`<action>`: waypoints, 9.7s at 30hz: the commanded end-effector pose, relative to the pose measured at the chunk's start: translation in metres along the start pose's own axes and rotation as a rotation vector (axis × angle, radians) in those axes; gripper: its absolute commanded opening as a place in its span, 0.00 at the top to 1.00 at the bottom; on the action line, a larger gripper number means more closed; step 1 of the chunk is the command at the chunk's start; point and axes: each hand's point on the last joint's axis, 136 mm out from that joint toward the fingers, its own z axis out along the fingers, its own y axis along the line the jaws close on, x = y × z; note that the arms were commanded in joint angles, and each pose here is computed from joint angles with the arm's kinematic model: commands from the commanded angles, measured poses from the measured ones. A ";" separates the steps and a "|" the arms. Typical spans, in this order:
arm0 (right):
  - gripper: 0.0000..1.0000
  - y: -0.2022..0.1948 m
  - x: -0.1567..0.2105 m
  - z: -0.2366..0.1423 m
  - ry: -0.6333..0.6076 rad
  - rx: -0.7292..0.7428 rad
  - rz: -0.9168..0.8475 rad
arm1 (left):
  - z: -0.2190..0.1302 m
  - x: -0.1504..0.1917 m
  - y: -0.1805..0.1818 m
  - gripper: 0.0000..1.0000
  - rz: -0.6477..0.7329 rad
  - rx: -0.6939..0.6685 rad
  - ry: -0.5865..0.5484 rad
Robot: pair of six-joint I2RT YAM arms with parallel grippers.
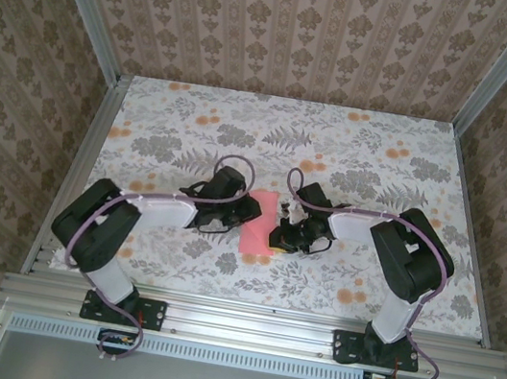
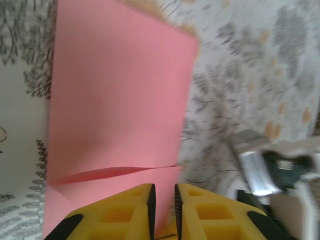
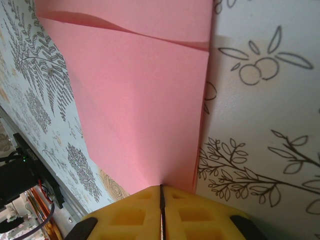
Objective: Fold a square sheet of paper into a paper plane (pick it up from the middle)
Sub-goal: Fold the triangle a second time at the center of the table, then turn over the paper at the center of the table, then third fold the triangle at the center of the table.
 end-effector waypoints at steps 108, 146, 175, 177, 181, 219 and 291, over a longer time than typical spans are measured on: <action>0.60 0.019 -0.035 -0.035 -0.224 0.049 -0.124 | -0.040 0.008 0.003 0.72 0.116 -0.111 -0.005; 0.66 0.006 -0.047 -0.011 -0.206 0.050 -0.046 | 0.001 0.021 0.032 0.85 0.080 -0.225 0.104; 1.00 -0.005 -0.025 -0.124 -0.329 0.406 -0.154 | -0.069 -0.006 -0.010 0.67 0.158 -0.149 -0.107; 1.00 -0.020 -0.020 -0.169 -0.388 0.627 -0.193 | -0.084 -0.011 -0.005 0.65 0.172 -0.177 -0.155; 1.00 -0.039 -0.016 -0.232 -0.450 0.957 -0.214 | -0.103 -0.017 0.007 0.63 0.178 -0.227 -0.221; 0.52 0.025 -0.019 -0.068 -0.230 0.372 -0.174 | -0.120 -0.002 0.010 0.48 0.207 -0.197 -0.208; 0.62 -0.023 -0.035 -0.059 -0.207 -0.023 0.080 | 0.030 0.055 0.015 0.86 0.382 -0.384 0.208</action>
